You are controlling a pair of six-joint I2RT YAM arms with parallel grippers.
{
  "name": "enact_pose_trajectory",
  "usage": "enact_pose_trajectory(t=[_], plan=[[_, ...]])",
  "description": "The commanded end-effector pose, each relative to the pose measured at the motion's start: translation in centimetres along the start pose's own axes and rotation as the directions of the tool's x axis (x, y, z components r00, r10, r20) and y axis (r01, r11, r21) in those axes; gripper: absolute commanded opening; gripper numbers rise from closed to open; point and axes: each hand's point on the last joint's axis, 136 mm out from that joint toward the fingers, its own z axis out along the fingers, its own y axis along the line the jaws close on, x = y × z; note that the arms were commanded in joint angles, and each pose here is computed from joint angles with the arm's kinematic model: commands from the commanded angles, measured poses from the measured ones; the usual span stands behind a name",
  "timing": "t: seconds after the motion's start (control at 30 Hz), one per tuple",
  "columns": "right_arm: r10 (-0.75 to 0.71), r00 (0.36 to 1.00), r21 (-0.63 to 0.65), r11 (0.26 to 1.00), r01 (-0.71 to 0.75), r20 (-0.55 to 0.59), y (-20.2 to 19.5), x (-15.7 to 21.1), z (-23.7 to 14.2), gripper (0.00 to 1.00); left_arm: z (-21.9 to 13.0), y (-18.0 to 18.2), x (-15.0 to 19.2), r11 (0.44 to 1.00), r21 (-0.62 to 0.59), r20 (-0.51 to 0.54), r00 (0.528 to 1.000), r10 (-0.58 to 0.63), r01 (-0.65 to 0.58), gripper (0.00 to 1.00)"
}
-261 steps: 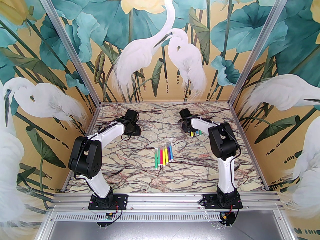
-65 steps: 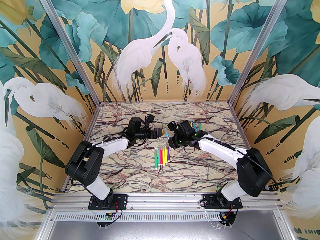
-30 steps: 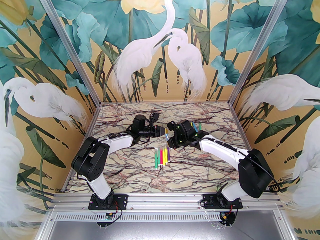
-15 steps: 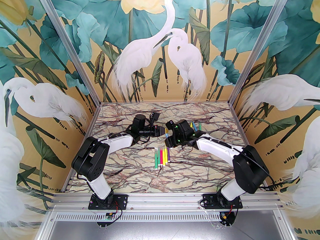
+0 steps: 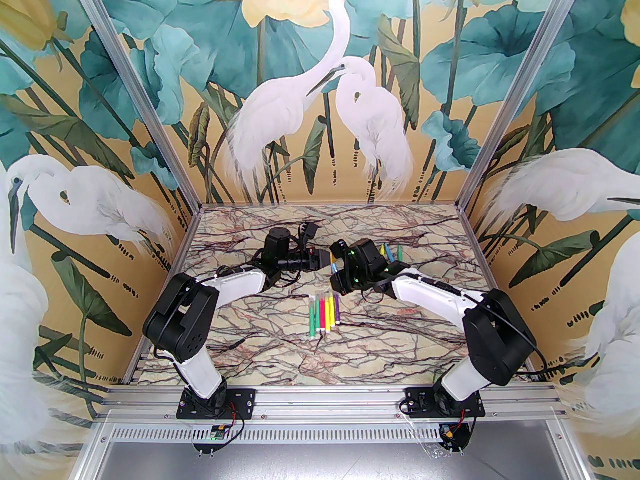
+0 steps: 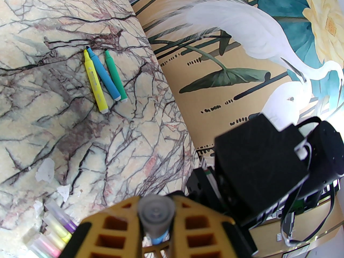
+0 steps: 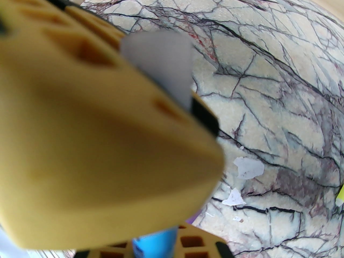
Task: Open the pen caps
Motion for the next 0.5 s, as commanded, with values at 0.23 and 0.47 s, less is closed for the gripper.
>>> enact_pose_trajectory(t=[0.23, 0.47], plan=[[-0.042, 0.993, 0.012, 0.999, 0.043, -0.106, -0.4, 4.7, -1.3, 0.0, -4.4, 3.1, -4.6, 0.991, -0.108, 0.162, 0.985, -0.062, 0.081, 0.0], [-0.057, 0.991, 0.0, 0.998, 0.058, -0.121, -0.3, 6.3, -2.1, 0.0, -6.3, 4.5, -6.5, 0.979, -0.151, 0.215, 0.971, -0.102, 0.136, 0.0]])
